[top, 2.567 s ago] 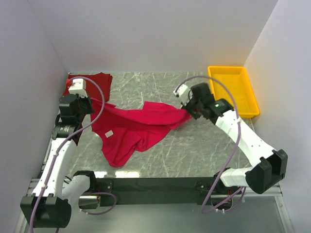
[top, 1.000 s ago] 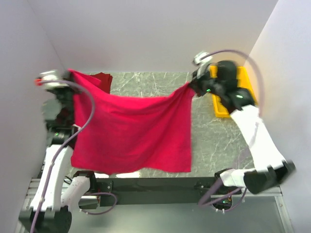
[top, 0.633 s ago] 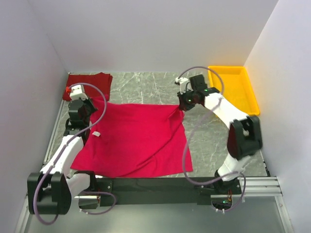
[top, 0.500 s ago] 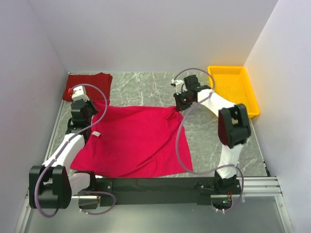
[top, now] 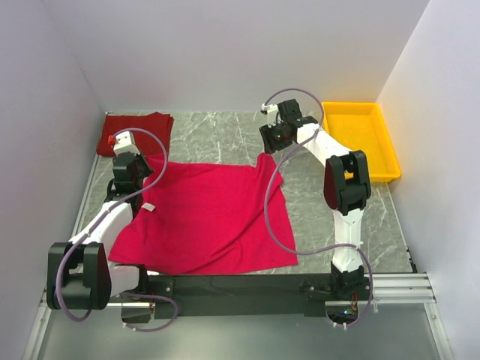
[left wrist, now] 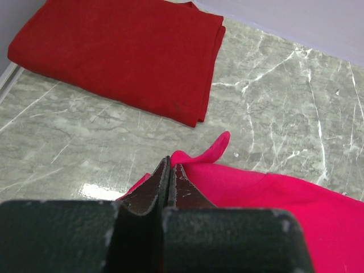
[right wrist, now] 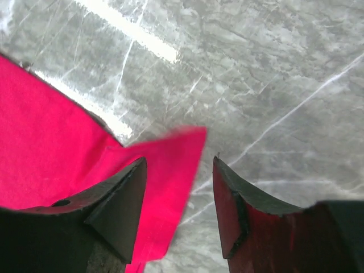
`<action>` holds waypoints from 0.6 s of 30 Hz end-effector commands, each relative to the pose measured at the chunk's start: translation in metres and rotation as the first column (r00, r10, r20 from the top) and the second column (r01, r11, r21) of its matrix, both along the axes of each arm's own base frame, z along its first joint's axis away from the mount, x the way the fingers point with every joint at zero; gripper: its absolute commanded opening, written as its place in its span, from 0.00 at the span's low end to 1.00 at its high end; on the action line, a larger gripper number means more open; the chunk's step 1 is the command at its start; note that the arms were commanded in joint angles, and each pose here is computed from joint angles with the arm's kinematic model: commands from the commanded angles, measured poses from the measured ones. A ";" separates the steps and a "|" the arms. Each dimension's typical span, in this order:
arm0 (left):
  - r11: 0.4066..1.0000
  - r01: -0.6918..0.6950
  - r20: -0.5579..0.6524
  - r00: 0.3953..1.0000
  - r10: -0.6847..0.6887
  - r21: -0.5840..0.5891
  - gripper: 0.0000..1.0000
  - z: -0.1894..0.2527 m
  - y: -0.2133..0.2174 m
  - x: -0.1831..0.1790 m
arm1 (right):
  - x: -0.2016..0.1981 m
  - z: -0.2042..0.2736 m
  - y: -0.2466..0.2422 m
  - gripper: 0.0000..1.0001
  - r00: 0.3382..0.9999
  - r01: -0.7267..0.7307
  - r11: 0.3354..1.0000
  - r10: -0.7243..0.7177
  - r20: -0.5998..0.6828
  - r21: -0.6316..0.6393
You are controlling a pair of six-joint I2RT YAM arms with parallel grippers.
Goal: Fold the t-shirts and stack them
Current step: Flatten the tshirt out
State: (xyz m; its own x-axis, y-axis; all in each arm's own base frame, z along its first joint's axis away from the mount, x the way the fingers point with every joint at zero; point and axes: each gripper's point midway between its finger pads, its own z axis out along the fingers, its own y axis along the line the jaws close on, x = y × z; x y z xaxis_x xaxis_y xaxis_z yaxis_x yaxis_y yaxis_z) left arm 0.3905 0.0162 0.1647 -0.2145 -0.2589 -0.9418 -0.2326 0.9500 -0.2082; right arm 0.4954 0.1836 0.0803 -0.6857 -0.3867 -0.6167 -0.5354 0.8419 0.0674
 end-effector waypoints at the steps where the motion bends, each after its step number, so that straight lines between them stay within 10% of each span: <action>1: 1.000 -0.016 0.106 0.994 0.017 -0.005 0.01 0.036 0.003 0.013 | -0.002 0.045 -0.006 0.57 0.994 -0.053 0.999 0.053 0.097 -0.001; 18: 1.000 0.001 0.099 0.995 -0.002 0.007 0.01 0.033 0.001 0.008 | 0.006 0.001 -0.035 0.58 0.952 -0.305 0.946 0.305 -0.022 -0.107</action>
